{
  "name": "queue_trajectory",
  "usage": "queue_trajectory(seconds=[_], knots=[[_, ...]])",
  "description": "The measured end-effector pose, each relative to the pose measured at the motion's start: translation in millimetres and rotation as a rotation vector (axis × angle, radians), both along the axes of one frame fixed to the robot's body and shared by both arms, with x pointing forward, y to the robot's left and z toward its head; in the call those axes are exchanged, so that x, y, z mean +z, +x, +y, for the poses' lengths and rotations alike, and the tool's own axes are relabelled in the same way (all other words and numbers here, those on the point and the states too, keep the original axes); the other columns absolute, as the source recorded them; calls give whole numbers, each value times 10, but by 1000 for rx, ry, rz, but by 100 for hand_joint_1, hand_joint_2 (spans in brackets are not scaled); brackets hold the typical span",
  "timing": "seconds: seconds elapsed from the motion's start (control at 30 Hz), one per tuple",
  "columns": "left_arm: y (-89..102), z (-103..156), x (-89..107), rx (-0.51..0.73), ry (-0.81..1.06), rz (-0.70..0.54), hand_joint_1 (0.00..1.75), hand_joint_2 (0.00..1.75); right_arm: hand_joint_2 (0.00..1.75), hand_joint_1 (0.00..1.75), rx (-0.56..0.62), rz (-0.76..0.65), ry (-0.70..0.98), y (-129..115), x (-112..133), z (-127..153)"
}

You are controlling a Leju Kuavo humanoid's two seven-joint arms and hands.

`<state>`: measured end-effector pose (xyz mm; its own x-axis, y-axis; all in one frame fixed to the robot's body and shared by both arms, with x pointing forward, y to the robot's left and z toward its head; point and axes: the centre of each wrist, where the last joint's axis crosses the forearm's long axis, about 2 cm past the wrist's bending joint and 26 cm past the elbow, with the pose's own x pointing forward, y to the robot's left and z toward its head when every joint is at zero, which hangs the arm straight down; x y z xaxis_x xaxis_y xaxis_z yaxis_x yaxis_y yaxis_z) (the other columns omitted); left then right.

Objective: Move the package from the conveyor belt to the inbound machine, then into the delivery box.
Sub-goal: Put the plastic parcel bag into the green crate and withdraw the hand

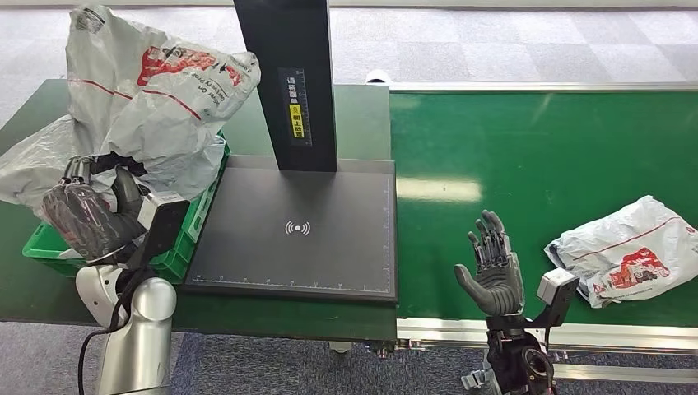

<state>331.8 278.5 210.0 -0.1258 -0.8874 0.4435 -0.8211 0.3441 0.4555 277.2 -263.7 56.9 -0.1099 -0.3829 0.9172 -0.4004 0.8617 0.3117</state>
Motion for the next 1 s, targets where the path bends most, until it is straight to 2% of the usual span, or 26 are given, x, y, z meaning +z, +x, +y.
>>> queue_trajectory(seconds=[0.17,0.43,0.73,0.83,1.0], knots=[[177,209,-153,69,-63,111,175,175,175,0,1,-1,-2,-7,10,17],[337,647,-203,157,-136,149,175,175,175,0,3,3,-5,-72,-6,19],[432,777,-255,172,-161,205,175,175,175,0,-3,-1,-3,-101,1,14],[487,752,-280,148,-184,322,175,175,175,0,-1,0,-2,-100,8,13],[647,645,-337,56,-120,642,175,175,175,0,12,-3,-4,-93,15,1]])
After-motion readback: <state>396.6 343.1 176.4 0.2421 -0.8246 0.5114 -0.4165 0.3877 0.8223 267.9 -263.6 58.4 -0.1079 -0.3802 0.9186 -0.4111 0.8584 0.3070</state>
